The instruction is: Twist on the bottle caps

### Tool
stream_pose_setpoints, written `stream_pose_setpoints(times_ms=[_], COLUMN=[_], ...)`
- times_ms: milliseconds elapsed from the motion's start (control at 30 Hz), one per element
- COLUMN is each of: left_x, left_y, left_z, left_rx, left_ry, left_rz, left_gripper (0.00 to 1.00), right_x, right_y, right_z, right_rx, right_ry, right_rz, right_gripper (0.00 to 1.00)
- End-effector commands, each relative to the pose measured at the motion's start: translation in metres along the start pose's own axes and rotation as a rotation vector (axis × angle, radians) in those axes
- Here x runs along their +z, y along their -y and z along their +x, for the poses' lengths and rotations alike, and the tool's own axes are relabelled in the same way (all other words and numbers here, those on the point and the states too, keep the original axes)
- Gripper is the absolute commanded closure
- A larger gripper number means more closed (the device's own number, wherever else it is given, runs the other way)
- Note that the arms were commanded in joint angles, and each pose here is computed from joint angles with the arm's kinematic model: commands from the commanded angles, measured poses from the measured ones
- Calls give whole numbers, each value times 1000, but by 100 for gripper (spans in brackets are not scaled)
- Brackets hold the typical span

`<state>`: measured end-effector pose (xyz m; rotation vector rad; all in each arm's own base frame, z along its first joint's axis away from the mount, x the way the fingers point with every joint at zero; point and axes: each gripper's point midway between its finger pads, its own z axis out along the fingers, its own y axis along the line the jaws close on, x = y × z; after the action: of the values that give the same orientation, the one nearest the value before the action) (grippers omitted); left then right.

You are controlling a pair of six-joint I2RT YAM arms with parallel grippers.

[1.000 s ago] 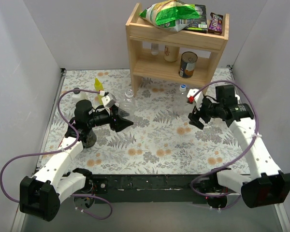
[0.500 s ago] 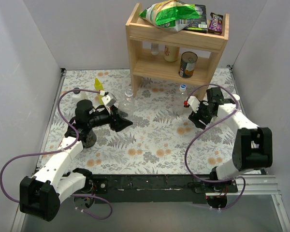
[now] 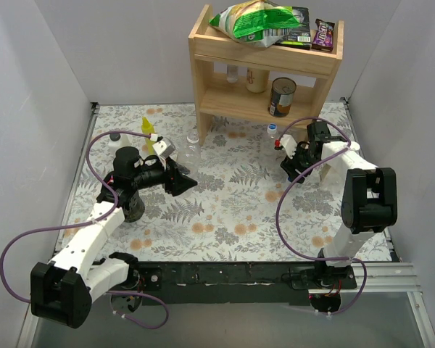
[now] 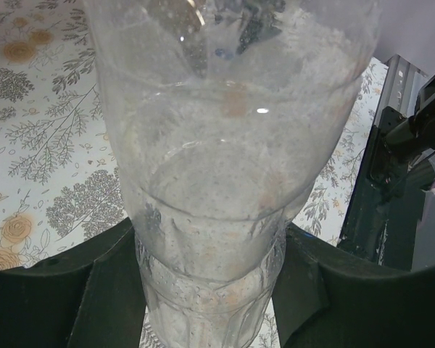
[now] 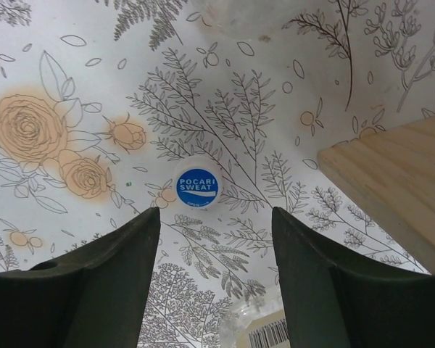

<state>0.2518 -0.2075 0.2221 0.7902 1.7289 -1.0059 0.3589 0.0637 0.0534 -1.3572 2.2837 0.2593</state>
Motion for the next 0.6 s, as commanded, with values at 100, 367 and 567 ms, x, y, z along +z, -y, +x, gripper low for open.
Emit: stream_pose_setpoints(times_ms=[100, 367, 567], left_x=[-2, -2, -1], left_y=[-5, -9, -11], left_z=[-15, -12, -11], left_rx=[40, 34, 30], left_ry=[19, 13, 4], left_rz=[-24, -34, -42], left_gripper=[100, 100, 100], right_x=[12, 22, 28], right_y=[-5, -1, -1], right_z=[-2, -2, 2], right_rx=[29, 41, 43], right_ry=[13, 19, 7], right_rz=[-74, -70, -79], right_gripper=[34, 40, 49])
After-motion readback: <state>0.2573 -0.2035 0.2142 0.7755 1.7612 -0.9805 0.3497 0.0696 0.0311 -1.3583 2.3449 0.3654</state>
